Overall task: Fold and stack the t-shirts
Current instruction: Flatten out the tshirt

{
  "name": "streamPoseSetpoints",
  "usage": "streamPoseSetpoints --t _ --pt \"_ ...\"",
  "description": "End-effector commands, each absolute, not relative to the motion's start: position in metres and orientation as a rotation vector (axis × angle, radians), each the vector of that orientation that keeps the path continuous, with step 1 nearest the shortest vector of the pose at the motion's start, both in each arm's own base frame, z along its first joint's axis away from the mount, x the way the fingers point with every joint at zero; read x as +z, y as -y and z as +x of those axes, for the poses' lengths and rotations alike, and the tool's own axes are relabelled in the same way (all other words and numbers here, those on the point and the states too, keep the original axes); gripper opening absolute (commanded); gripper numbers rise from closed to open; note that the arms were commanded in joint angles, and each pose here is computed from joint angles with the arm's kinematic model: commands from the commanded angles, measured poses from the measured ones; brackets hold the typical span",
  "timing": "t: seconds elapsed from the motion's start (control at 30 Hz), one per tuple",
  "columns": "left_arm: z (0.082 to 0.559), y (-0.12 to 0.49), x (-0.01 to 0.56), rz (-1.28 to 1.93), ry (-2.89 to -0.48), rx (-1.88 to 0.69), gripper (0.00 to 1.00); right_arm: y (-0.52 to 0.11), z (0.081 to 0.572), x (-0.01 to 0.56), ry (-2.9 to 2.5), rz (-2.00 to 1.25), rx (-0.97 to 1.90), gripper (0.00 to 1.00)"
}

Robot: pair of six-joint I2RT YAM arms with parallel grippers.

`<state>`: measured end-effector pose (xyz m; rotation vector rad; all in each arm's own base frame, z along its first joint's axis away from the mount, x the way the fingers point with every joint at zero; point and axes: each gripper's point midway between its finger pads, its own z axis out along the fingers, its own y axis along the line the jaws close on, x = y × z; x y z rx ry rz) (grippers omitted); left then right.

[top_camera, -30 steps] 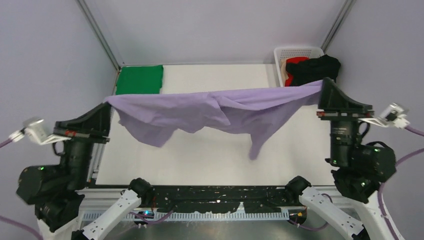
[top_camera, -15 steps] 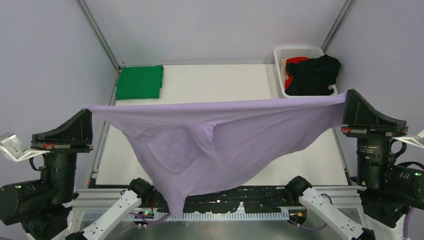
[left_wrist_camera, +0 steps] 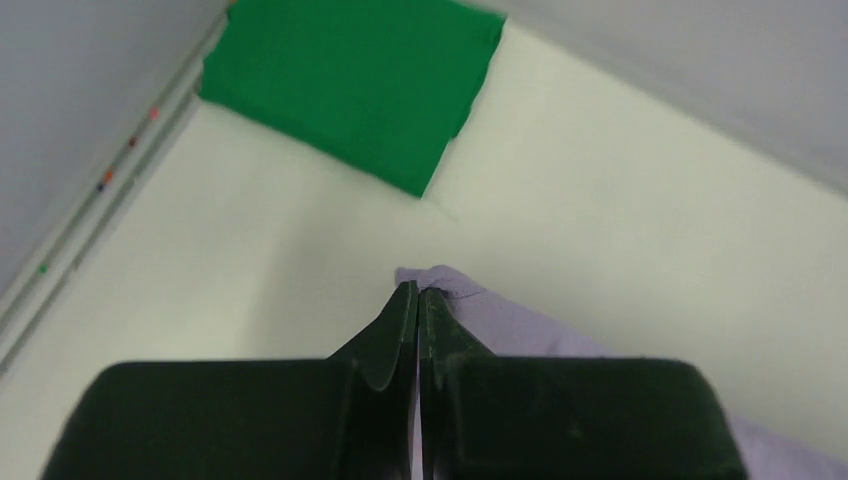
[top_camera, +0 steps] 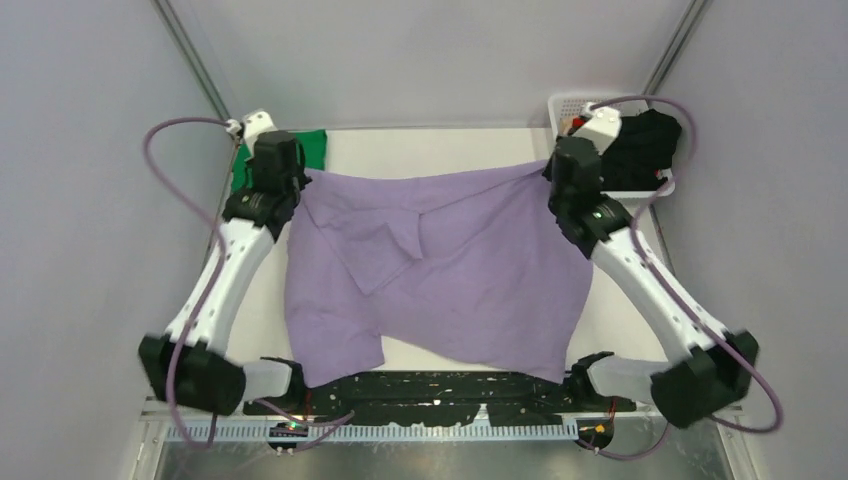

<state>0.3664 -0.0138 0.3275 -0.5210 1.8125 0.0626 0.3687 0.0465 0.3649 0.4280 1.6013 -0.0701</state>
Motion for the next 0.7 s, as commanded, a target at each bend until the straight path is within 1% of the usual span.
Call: streamPoseSetpoints --t 0.0,0.03,0.07,0.1,0.17,0.33,0.37,0.4,0.43,0.47,0.5,0.53,0.57,0.6,0.63,0.67 --pt "0.423 0.031 0.229 -0.559 -2.063 -0.067 0.00 -0.057 0.431 0.275 -1.747 0.437 0.004 0.05" --pt "0.437 0.033 0.213 -0.556 -2.105 -0.076 0.00 -0.062 0.447 0.246 -1.808 0.421 -0.010 0.05" --pt "0.450 0.035 0.196 -0.557 -2.144 -0.079 0.00 -0.060 0.460 0.240 -1.800 0.429 -0.011 0.05" --pt "0.462 0.036 0.182 -0.559 -2.176 -0.076 0.00 -0.063 0.478 0.217 -1.841 0.426 -0.033 0.05" --pt "0.484 0.042 0.156 -0.563 -2.244 -0.101 0.00 -0.064 0.505 0.192 -1.879 0.424 -0.065 0.05" --pt "0.519 0.049 0.124 -0.588 -2.317 -0.124 0.00 -0.067 0.548 0.155 -1.936 0.409 -0.133 0.06" --pt "0.523 0.049 0.120 -0.595 -2.322 -0.123 0.02 -0.068 0.555 0.150 -1.943 0.408 -0.141 0.07" --pt "0.527 0.049 0.118 -0.606 -2.323 -0.118 0.06 -0.067 0.559 0.149 -1.942 0.411 -0.149 0.08" --pt "0.530 0.047 0.116 -0.614 -2.324 -0.106 0.13 -0.067 0.564 0.145 -1.944 0.414 -0.156 0.09" --pt "0.533 0.045 0.115 -0.623 -2.323 -0.090 0.22 -0.066 0.569 0.143 -1.941 0.420 -0.162 0.10" --pt "0.535 0.041 0.117 -0.637 -2.319 -0.069 0.35 -0.065 0.571 0.143 -1.941 0.431 -0.165 0.14" --pt "0.535 0.038 0.118 -0.650 -2.322 -0.049 0.53 -0.063 0.573 0.144 -1.942 0.444 -0.177 0.17" --pt "0.535 0.035 0.121 -0.658 -2.326 -0.034 0.73 -0.059 0.570 0.140 -1.965 0.458 -0.191 0.31" --pt "0.533 0.033 0.126 -0.669 -2.330 -0.016 0.94 -0.059 0.572 0.146 -1.960 0.466 -0.189 0.40" --pt "0.530 0.030 0.132 -0.678 -2.333 0.001 0.99 -0.058 0.569 0.144 -1.985 0.466 -0.193 0.62" --pt "0.525 0.028 0.139 -0.681 -2.337 0.013 0.99 -0.059 0.568 0.155 -1.978 0.465 -0.179 0.75"
